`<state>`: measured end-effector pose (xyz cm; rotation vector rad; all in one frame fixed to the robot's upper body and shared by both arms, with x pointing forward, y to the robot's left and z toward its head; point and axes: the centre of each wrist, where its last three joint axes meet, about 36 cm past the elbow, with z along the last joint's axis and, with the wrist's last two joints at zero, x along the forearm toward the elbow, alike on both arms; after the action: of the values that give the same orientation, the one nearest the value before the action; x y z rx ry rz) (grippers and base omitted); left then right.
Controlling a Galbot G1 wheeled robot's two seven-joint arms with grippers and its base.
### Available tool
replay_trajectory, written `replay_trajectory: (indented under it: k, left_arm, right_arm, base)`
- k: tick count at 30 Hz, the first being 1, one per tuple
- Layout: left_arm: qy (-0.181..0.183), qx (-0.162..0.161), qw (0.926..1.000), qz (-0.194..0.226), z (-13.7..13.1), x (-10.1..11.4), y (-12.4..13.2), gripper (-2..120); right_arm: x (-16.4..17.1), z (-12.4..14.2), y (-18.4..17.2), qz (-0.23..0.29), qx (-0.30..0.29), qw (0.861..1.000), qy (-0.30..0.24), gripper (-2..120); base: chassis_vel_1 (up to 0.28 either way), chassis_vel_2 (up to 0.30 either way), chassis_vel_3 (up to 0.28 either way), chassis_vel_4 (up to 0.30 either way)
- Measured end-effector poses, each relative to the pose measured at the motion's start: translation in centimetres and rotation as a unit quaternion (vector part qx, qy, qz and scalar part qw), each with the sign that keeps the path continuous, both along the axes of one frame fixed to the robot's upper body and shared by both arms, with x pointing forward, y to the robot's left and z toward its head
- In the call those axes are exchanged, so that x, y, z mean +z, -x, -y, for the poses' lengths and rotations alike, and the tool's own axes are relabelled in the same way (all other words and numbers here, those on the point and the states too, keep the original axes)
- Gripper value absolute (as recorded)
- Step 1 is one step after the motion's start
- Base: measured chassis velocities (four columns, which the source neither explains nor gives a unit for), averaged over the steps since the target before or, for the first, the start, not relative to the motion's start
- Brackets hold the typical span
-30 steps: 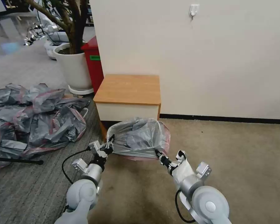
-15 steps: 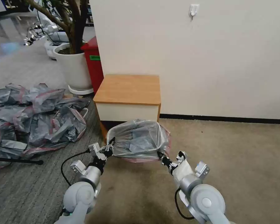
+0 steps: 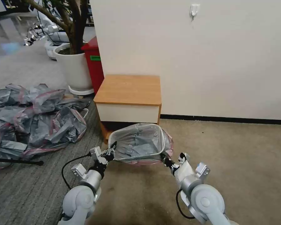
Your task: Pick up the garbage bag from the table and place it over the trash can.
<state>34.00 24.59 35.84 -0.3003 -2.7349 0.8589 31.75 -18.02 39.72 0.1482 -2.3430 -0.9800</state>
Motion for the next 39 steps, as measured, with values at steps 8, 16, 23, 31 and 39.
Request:
replay_trajectory:
  k: [8, 16, 23, 31, 39]
  left_arm:
    - [-0.006, 0.004, 1.0000, 0.006, -0.8, 0.2, -0.9, 5]
    - [-0.002, 0.011, 0.9999, 0.007, -1.0, 0.4, -1.5, 5]
    - [-0.001, 0.016, 0.9998, 0.006, -1.5, 0.3, -2.2, 5]
    - [-0.011, 0.018, 0.9998, 0.006, -2.8, 0.4, -2.4, 5]
    - [-0.036, 0.002, 0.9993, 0.011, -5.4, 0.5, -2.2, 5]
  right_arm:
    - [-0.6, -0.3, 1.3, 0.022, 0.017, 0.998, 0.051, 54]
    - [-0.9, -0.1, 2.1, 0.050, 0.026, 0.997, 0.062, 83]
    - [-0.8, 0.1, 3.0, 0.076, 0.044, 0.994, 0.060, 100]
    - [-1.5, 2.3, 3.2, 0.133, 0.052, 0.982, 0.121, 100]
    - [-2.0, 6.2, 1.6, 0.219, 0.122, 0.966, 0.070, 100]
  base:
    - [0.000, 0.000, 0.000, 0.000]
    - [0.000, 0.000, 0.000, 0.000]
    - [0.000, 0.000, 0.000, 0.000]
    - [0.000, 0.000, 0.000, 0.000]
    - [0.000, 0.000, 0.000, 0.000]
